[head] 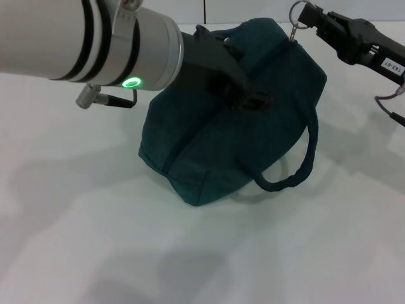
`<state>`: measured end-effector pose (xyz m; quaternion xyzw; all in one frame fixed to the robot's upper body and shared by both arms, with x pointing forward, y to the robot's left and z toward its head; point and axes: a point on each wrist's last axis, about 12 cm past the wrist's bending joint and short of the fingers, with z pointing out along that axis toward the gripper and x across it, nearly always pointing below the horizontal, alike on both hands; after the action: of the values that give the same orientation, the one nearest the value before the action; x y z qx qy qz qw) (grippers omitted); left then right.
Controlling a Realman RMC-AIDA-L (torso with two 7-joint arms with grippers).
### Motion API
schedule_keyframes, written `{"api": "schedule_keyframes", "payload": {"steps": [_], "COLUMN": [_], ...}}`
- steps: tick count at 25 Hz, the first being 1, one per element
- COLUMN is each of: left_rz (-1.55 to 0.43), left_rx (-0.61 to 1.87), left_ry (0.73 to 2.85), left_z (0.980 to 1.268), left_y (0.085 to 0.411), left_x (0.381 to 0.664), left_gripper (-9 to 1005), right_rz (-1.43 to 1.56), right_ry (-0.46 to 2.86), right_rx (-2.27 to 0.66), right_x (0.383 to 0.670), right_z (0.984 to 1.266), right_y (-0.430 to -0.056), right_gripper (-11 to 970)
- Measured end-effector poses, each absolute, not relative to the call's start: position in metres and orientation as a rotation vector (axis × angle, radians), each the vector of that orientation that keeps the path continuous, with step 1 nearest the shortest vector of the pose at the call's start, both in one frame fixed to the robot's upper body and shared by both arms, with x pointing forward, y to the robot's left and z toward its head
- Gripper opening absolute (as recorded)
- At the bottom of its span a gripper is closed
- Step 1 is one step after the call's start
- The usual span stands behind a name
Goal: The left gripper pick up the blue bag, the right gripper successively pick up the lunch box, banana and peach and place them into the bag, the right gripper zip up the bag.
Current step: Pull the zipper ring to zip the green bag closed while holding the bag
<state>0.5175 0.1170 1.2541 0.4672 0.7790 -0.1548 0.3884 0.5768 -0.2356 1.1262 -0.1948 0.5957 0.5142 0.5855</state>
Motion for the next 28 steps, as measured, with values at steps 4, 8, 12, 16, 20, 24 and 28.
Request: {"api": "schedule_keyframes", "payload": {"steps": [4, 8, 12, 16, 20, 24, 28], "left_rz": [-0.387, -0.388, -0.379, -0.371, -0.362, -0.335, -0.324], "left_rx": [1.191, 1.191, 1.183, 1.185, 1.182, 1.18, 1.181], "left_ry": [1.98, 1.992, 1.995, 2.006, 2.011, 2.015, 2.014], "left_z": [1.2532, 1.2504, 1.2499, 1.2466, 1.2457, 1.2449, 1.2448], "left_y": [0.1159, 0.115, 0.1168, 0.1187, 0.12, 0.1211, 0.1216], "left_x": [0.517, 0.517, 0.5188, 0.5209, 0.5223, 0.5235, 0.5239], "left_gripper": [747, 745, 687, 611, 534, 375, 218], "right_rz": [1.2, 1.202, 1.204, 1.205, 1.208, 1.21, 1.211], "right_ry": [1.388, 1.387, 1.387, 1.387, 1.39, 1.391, 1.39], "right_rx": [-0.454, -0.452, -0.45, -0.446, -0.44, -0.438, -0.438], "right_x": [0.5766, 0.5767, 0.5761, 0.5757, 0.5754, 0.5754, 0.5754], "right_z": [1.1263, 1.1264, 1.1262, 1.1259, 1.1255, 1.1255, 1.1256], "right_y": [-0.2357, -0.2357, -0.2362, -0.2367, -0.2373, -0.2373, -0.2372], "right_gripper": [56, 56, 57, 57, 58, 58, 59]}}
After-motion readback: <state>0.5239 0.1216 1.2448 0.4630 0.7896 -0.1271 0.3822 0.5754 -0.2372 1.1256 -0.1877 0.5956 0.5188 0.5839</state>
